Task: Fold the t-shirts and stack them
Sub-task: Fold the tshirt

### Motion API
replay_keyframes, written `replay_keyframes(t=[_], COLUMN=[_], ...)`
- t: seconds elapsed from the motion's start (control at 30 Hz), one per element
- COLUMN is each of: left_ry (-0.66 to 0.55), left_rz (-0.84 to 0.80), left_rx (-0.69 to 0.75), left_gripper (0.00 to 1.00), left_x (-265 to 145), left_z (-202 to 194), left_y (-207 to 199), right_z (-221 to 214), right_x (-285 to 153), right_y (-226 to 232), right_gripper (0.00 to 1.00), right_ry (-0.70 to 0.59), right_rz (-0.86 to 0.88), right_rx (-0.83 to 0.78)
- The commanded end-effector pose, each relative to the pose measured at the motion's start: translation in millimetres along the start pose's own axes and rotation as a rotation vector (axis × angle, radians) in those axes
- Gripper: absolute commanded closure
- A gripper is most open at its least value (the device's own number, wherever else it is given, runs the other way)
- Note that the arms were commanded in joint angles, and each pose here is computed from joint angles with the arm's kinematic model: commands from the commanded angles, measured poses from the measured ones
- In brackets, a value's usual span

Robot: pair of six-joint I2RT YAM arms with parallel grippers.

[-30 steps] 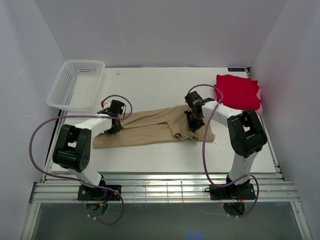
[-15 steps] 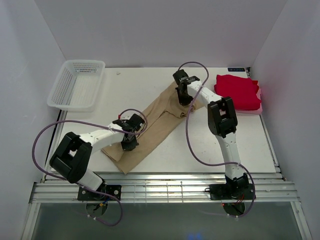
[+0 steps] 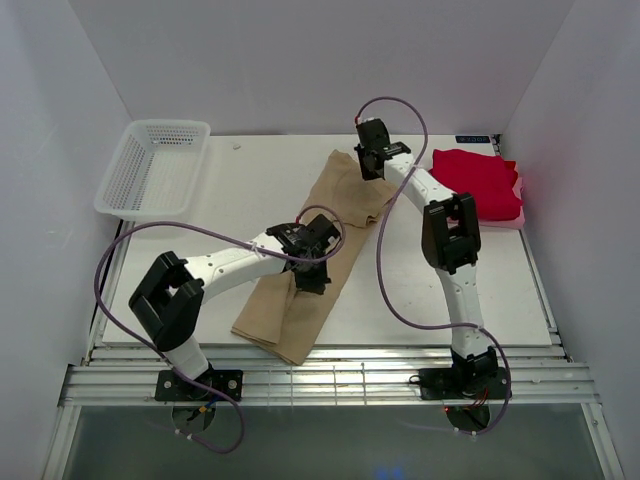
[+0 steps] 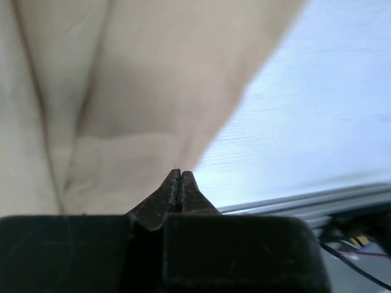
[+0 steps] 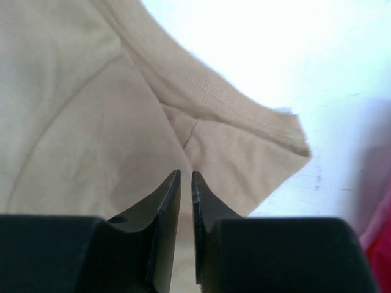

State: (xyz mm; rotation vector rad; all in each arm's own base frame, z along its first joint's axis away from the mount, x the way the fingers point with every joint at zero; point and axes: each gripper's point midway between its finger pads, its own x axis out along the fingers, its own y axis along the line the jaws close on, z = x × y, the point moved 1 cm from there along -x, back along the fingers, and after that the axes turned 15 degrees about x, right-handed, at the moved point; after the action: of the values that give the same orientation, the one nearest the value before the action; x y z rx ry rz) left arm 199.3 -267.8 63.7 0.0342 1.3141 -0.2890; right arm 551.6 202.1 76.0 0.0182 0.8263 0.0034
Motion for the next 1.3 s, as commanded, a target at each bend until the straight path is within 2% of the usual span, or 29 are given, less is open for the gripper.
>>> replay_keyframes(t=[0.0,0.1,0.17,0.2,0.27,0.3,0.37,0.4,0.57,0.73,1.0,1.27], left_ry=[-0.148,-0.217,-0.271,-0.294,-0.304,-0.310,-0.265,-0.254,-0.215,-0.203,-0.074,0.063], left_rz=[-0.120,-0.138,-0.155,-0.139,-0.104,-0.062,0.013,0.040,0.162,0.196,0.239,0.227], left_rx=[-0.033,-0.036,-0.035,-0.035,-0.019,-0.015,0.003,0.008,0.031,0.029,0.046,0.087], left_gripper=[1.00,1.00,1.00,1.00,1.00,1.00,1.00,1.00,1.00,1.00,1.00,1.00], left_x=[-45.0,-68.7,-88.8,-92.7,-96.4,-93.8,-82.5,-78.6,-57.3,-49.7,-15.8,24.4], left_z=[44.8,59.5,65.5,67.5,61.9,60.6,45.1,40.9,18.7,10.4,-22.7,-48.3], left_y=[-33.5,-37.2,-37.2,-32.9,-20.7,-12.0,6.0,12.2,43.6,53.6,67.7,67.5], right_z=[108.8,97.0,71.5,56.2,15.0,-1.0,-42.2,-53.9,-98.9,-133.1,-164.0,-168.6], right_x=[-93.2,-128.2,-140.1,-142.8,-139.3,-139.9,-134.5,-133.4,-133.0,-125.7,-107.6,-81.3], right_y=[9.7,19.2,22.5,32.6,38.0,45.2,50.9,54.2,69.0,69.0,65.5,52.2], right_gripper=[0.76,0.57,0.56,0.61,0.87,0.92,0.92,0.92,0.92,0.92,0.92,0.92], right_ry=[-0.319,-0.290,-0.216,-0.155,0.002,0.069,0.202,0.229,0.276,0.343,0.417,0.431], right_rz=[0.123,0.238,0.297,0.360,0.400,0.436,0.434,0.439,0.440,0.425,0.374,0.240], right_rx=[0.027,0.026,0.040,0.066,0.071,0.076,0.058,0.050,0.036,0.049,0.023,-0.003])
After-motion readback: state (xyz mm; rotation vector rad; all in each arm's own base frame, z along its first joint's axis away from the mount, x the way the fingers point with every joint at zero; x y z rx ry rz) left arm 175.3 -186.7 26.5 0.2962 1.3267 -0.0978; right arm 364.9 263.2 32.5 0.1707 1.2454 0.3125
